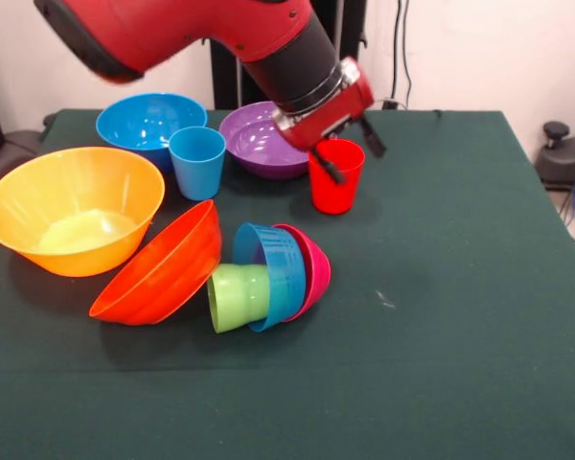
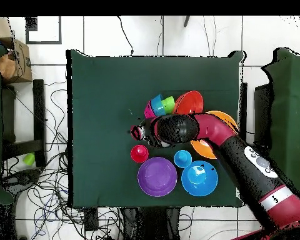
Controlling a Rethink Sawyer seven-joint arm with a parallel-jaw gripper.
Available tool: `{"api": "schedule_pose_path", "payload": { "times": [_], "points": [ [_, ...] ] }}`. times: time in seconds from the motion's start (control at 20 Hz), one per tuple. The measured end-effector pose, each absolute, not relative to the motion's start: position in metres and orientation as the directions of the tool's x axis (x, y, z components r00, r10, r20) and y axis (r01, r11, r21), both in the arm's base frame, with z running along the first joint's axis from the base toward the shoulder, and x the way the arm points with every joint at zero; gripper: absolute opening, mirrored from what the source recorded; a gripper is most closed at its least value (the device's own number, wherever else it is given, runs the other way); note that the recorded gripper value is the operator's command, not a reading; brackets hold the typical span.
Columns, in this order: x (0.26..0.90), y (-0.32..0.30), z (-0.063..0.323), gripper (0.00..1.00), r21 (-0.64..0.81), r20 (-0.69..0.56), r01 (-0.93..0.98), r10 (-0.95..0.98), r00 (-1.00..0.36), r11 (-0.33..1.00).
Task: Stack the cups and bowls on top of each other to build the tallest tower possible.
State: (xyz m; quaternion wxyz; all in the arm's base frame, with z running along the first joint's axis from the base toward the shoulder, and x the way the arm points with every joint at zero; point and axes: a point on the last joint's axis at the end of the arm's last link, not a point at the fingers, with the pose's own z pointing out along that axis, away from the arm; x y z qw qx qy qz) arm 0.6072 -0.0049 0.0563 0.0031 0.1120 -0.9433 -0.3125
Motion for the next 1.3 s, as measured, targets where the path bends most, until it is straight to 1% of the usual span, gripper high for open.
{"api": "schedule_pose_path", "payload": {
  "times": [0.2, 0.5, 0.7, 0.95, 1.3],
  "points": [
    [0.598, -0.001, 0.059, 1.00, 0.694, -0.046, -0.197, -0.230, -0.972, 0.692],
    [0.597, 0.014, 0.062, 1.00, 0.734, -0.078, -0.229, -0.256, -0.964, 0.640],
    [0.600, 0.015, 0.068, 1.00, 0.688, -0.126, -0.297, -0.295, -0.947, 0.662],
    [0.609, 0.002, 0.083, 1.00, 0.577, -0.187, -0.392, -0.352, -0.917, 0.717],
    [0.633, -0.019, 0.098, 1.00, 0.476, -0.231, -0.435, -0.369, -0.900, 0.764]
  ]
}}
